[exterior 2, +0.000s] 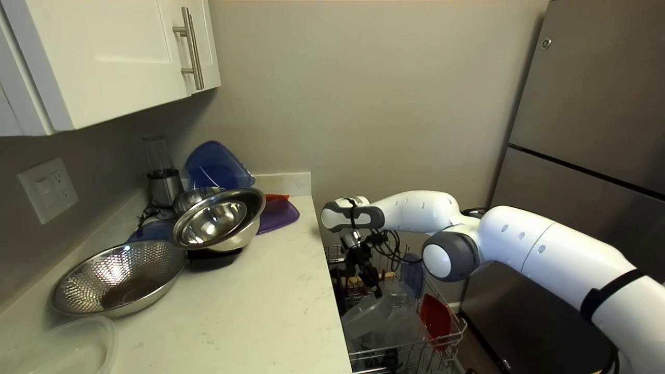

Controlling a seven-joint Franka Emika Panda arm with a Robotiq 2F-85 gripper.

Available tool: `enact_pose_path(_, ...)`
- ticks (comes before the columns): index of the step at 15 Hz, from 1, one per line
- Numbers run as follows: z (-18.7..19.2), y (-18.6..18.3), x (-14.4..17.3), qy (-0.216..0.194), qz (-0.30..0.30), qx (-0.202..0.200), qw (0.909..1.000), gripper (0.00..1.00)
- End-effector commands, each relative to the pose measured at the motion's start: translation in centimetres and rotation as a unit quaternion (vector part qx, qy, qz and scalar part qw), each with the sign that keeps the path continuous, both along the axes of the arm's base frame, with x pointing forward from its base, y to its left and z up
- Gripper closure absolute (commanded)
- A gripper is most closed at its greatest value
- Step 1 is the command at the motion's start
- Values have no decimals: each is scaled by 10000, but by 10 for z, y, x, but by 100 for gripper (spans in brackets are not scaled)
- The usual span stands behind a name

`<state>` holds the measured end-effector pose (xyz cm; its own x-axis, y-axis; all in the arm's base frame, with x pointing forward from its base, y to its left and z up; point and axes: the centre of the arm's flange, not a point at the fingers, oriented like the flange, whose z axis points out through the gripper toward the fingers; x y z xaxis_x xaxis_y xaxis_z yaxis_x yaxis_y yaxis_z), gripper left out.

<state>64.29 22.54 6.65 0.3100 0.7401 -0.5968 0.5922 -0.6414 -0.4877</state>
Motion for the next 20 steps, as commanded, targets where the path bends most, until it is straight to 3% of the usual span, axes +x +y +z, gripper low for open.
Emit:
enact_pose_path(1, -5, -7, -15, -375, -831, 345, 9952, 95)
enact_pose_path(6, 0, -27, -11, -979, -1847, 458, 9768, 95)
enact_pose_path(12, -18, -39, -16, -1155, -2903, 449, 9489, 95)
enact_pose_path(14, -28, -35, -15, -1101, -3045, 497, 9448, 95)
enact_pose_path(19, -49, -28, -25, -858, -3062, 417, 9472, 95)
enact_pose_path(20, -52, -29, -25, -874, -3122, 402, 9451, 71)
